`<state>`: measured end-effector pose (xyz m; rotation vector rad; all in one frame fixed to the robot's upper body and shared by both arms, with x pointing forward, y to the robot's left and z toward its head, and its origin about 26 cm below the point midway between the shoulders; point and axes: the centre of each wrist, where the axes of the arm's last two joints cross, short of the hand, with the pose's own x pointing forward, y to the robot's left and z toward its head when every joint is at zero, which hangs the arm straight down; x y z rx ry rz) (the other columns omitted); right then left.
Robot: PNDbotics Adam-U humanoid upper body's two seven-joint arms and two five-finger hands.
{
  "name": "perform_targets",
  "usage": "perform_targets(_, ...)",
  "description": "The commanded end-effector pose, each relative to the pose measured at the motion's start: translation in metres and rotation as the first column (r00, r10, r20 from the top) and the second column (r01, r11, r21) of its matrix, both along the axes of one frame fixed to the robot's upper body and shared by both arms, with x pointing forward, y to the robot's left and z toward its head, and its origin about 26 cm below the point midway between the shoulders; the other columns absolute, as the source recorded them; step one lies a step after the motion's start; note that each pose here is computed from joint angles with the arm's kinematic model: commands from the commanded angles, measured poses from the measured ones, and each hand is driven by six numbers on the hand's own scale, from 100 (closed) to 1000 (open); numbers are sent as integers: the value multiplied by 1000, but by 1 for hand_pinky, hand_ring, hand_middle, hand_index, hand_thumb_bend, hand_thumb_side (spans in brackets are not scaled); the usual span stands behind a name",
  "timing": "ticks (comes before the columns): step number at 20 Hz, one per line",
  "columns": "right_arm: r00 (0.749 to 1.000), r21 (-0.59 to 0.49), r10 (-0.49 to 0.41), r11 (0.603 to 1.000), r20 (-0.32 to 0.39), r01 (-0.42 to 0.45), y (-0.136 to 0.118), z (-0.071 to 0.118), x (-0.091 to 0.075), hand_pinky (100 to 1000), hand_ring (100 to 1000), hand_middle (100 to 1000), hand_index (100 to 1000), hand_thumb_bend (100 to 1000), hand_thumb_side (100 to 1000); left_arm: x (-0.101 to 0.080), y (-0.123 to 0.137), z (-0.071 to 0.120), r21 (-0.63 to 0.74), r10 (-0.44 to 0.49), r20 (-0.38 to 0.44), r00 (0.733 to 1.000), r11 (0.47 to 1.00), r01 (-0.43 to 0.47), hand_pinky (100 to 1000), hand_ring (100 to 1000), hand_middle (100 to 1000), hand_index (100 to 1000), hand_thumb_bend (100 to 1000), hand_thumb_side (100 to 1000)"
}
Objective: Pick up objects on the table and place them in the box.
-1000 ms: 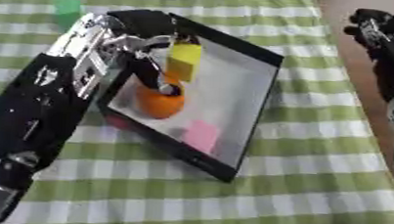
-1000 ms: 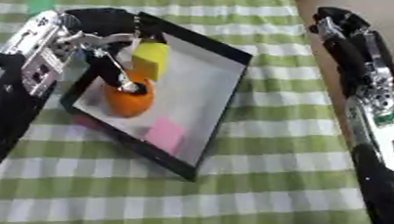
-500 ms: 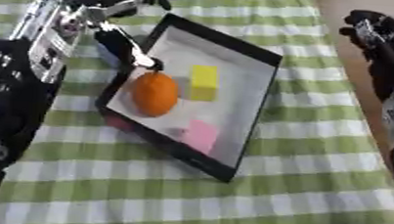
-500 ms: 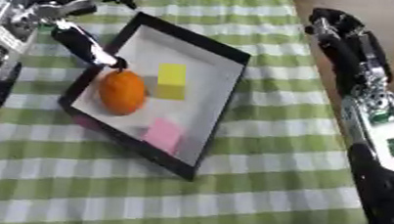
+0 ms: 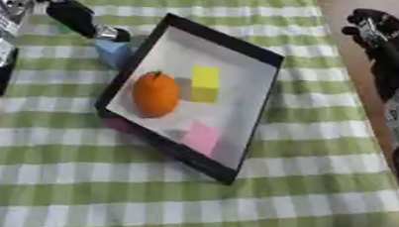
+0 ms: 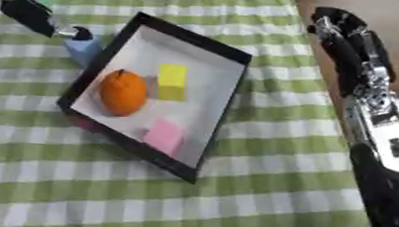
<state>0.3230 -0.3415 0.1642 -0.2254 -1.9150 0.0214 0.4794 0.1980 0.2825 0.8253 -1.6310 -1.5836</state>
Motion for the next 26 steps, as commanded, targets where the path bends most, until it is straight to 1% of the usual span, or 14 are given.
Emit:
perform_targets(1, 999, -25, -4, 1000, 33, 5, -4, 13, -2, 968, 773, 723, 739, 100, 463, 5, 30, 16, 21, 97, 25, 995, 995, -97, 838, 853, 833, 869, 677, 336)
perform_targets(4, 999, -27, -2, 1000, 34, 3, -4, 13, -2, 968, 773, 722, 738, 100, 464, 9, 40, 9, 33, 111, -16, 994, 993, -110, 851, 862, 838, 866, 707, 229)
perform_targets(6, 999, -29, 0, 1000, 35, 1, -3, 14, -2, 968, 772, 722, 738, 100, 465, 11, 43, 6, 46, 92, -51, 994, 995, -89, 860, 868, 828, 847, 727, 125)
perform_targets(7, 999, -30, 1, 1000, 36, 0, -3, 14, -2, 968, 772, 722, 738, 100, 465, 11, 44, 4, 52, 78, -66, 995, 996, -75, 863, 870, 821, 836, 726, 100)
perform_targets(10, 999, -32, 6, 999, 36, -4, -2, 15, -1, 968, 772, 722, 738, 100, 465, 12, 46, 3, 71, 37, -105, 994, 997, -29, 861, 868, 804, 813, 699, 100)
perform_targets(14, 999, -36, 11, 999, 37, -9, -1, 16, -1, 968, 772, 722, 738, 100, 467, 12, 50, 3, 80, 17, -126, 992, 997, -7, 859, 863, 800, 804, 681, 100)
perform_targets(18, 999, -40, 21, 999, 40, -20, 1, 18, 0, 968, 771, 722, 737, 100, 469, 12, 52, 4, 81, 11, -123, 992, 997, -1, 854, 856, 799, 807, 666, 100)
perform_targets(21, 998, -46, 35, 998, 42, -33, 4, 20, 2, 968, 771, 721, 737, 100, 470, 13, 52, 6, 94, 15, -117, 993, 996, -4, 854, 859, 819, 808, 650, 100)
perform_targets(26, 998, -56, 54, 997, 43, -52, 8, 22, 3, 968, 771, 721, 737, 100, 475, 13, 50, 7, 111, 10, -112, 994, 994, 2, 856, 857, 819, 797, 577, 100)
